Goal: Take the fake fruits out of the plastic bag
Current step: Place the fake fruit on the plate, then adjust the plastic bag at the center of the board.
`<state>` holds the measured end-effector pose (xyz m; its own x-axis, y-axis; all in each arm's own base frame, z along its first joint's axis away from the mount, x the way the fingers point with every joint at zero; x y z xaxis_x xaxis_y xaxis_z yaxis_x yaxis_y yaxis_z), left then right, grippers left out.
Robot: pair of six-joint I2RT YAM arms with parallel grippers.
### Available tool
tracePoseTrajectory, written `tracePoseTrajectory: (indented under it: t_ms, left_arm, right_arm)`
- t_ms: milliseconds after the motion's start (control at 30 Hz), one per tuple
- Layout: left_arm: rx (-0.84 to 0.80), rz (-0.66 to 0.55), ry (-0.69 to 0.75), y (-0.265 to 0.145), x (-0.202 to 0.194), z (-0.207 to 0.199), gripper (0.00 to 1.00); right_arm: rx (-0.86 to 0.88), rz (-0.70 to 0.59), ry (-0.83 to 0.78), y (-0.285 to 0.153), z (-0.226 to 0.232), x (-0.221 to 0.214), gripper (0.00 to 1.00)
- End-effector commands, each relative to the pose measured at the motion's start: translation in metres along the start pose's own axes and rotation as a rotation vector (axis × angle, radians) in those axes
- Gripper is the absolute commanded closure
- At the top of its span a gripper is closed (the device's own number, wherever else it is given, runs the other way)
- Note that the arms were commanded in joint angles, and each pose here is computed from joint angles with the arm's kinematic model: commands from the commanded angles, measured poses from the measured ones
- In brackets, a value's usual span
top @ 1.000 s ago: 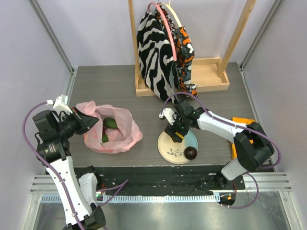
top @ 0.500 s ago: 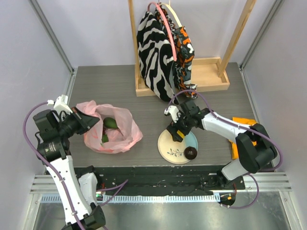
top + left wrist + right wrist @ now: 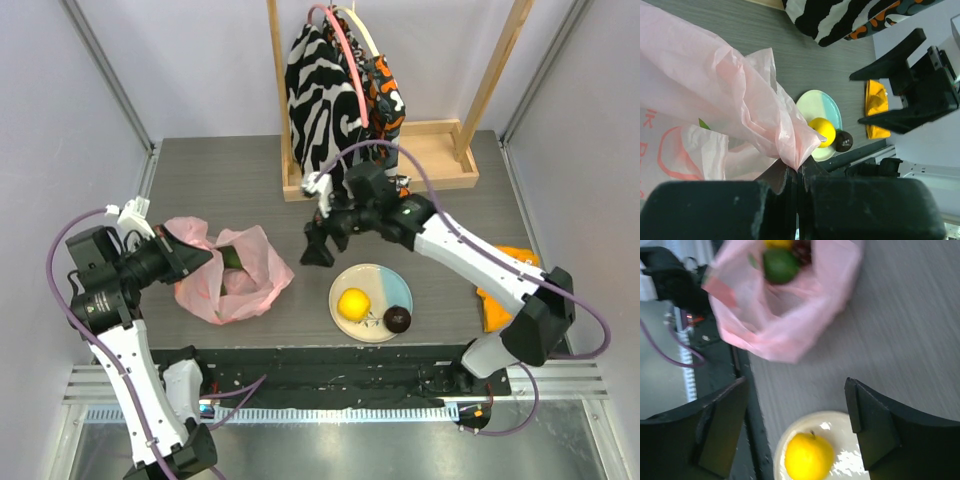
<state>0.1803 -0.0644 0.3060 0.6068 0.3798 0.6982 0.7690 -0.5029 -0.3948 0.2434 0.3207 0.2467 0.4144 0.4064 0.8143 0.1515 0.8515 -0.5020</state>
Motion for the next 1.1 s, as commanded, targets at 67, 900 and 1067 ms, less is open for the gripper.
tracePoseTrajectory:
  t_ms: [67,900,1067]
  left_arm:
    - [0.054,0.003,-0.01,-0.009,-0.007,-0.001,1.0]
    - [-0.04,0.02,0.002,-0.022,-0.009,-0.03,1.0]
    - [-0.083,-0.016,0.038,-0.026,0.008,-0.044,1.0]
  right_arm:
    - [0.11,-0.087,-0.054,0.072,0.057,0.044,0.28]
    - [0.025,-0.19,0.066,0.218,0.031,0.066,0.35]
    - [-0.334,-0.18,0.04,0.17,-0.019,0.05,0.31]
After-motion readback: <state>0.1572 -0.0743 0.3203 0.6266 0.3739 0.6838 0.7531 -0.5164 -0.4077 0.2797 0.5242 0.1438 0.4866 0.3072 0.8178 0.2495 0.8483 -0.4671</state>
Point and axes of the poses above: each gripper's point midway between its finger pads, its own y axis out along the fingers, its own z axis along the line the jaws close on, x = y × z, the point moved 1 cm from there along -y, back along the fingers, and after that the axes turned 6 degrees about y, right-handed, at the moved point
